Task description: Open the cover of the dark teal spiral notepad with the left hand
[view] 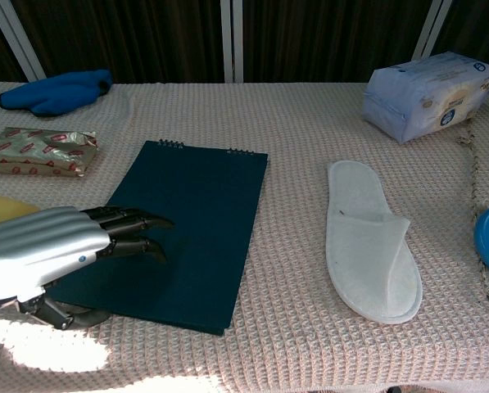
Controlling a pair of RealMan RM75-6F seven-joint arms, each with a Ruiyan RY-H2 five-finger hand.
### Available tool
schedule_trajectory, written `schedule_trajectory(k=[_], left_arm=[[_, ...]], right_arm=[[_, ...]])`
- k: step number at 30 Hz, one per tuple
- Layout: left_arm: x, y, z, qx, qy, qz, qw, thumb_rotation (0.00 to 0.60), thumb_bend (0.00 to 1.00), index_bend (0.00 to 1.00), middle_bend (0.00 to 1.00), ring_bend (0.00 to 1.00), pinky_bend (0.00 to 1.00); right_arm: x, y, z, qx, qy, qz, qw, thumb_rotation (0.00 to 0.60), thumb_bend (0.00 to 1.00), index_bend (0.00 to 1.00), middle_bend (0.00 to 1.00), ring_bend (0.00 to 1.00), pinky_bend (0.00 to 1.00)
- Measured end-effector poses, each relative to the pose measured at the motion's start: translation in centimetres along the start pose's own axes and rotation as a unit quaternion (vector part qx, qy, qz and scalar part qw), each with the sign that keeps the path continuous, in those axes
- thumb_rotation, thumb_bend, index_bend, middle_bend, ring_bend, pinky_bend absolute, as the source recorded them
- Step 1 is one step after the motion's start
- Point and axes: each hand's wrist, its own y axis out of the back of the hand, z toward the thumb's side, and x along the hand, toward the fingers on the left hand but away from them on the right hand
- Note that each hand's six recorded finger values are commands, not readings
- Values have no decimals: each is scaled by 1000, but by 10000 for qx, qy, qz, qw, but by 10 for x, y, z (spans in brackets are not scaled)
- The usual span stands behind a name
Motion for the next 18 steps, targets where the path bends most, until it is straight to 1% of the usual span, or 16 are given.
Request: schedule_trajectory(k=[5,9,18], left_arm=[[2,2,0,3,-8,146,9999,600,337,256,62,0,97],[4,1,-2,34,13,197,9998,600,337,267,68,0,98],[8,2,-10,76,231,444,9987,600,338,279,88,0,103]], right_arm=[[0,-1,-1,3,-17,14,10000,595,283,0,0,0,0],[0,-2,-1,-2,-23,30,10000,596,283,0,0,0,0],[0,-1,-1,13,-29,9,10000,594,283,0,0,0,0]])
